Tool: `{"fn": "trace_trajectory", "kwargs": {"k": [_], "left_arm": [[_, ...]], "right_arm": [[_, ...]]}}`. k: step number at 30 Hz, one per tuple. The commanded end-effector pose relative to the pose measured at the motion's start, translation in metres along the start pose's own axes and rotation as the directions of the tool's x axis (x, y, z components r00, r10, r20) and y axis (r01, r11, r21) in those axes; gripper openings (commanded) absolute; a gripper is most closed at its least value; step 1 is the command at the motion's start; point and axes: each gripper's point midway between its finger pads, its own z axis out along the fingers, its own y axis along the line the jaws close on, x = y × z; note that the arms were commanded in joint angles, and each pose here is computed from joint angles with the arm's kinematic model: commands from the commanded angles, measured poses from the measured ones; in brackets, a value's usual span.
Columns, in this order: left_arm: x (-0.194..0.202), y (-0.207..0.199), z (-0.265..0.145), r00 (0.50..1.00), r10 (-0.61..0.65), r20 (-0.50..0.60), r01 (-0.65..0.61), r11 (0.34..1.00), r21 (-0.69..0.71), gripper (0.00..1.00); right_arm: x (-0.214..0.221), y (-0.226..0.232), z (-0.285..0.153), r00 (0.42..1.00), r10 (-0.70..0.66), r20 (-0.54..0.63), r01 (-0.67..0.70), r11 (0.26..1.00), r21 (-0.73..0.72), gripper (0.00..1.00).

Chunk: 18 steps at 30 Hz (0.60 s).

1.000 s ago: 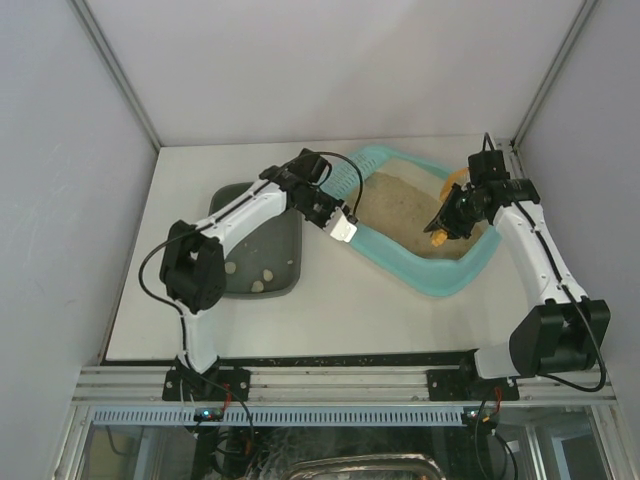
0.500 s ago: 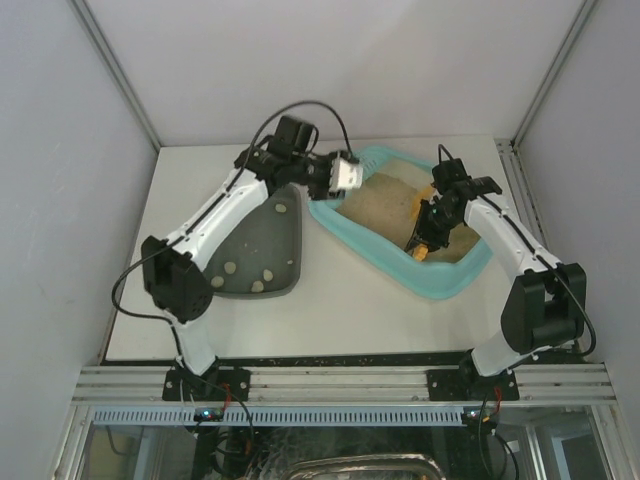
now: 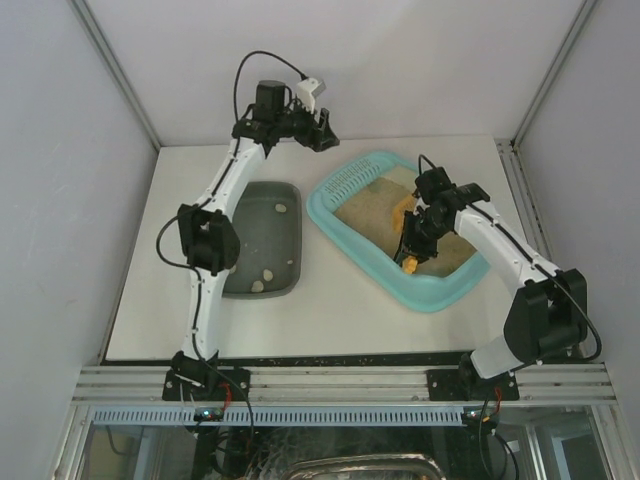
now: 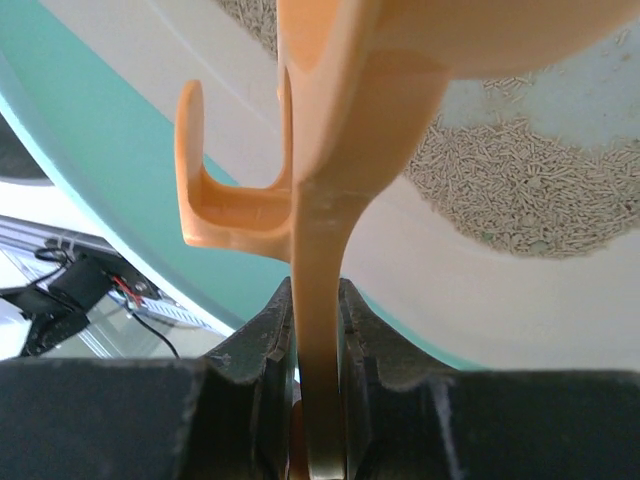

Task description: Clean the litter box

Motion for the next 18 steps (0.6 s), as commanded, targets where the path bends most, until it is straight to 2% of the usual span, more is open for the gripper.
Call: {"fn": "trace_trajectory", "kwargs": {"k": [1, 5, 10, 15, 18], "left_arm": [[0.004, -0.033, 0.036, 0.978, -0.207, 0.026, 0.201, 0.968, 0.149, 0.75], [0.015, -0.038, 0.051, 0.958, -0.286, 0.022, 0.276, 0.939, 0.205, 0.75], [0.046, -0.04, 0.067, 0.958, -0.284, -0.029, 0.283, 0.936, 0.21, 0.75], [0.066, -0.043, 0.065, 0.948, -0.305, -0.088, 0.317, 0.924, 0.213, 0.75], [0.072, -0.055, 0.056, 0.933, -0.335, -0.133, 0.358, 0.903, 0.238, 0.75]], "right_arm": [[0.063, 0.004, -0.015, 0.987, -0.015, -0.159, 0.019, 1.0, 0.019, 0.0], [0.09, -0.009, -0.011, 0.974, 0.013, -0.226, -0.004, 0.999, 0.043, 0.0], [0.104, -0.021, -0.014, 0.971, 0.02, -0.239, -0.001, 0.997, 0.078, 0.0], [0.061, -0.004, -0.015, 0.992, 0.046, -0.12, -0.046, 0.999, 0.008, 0.0], [0.028, 0.015, -0.011, 0.994, 0.044, -0.096, -0.047, 0.998, -0.036, 0.0]]}}
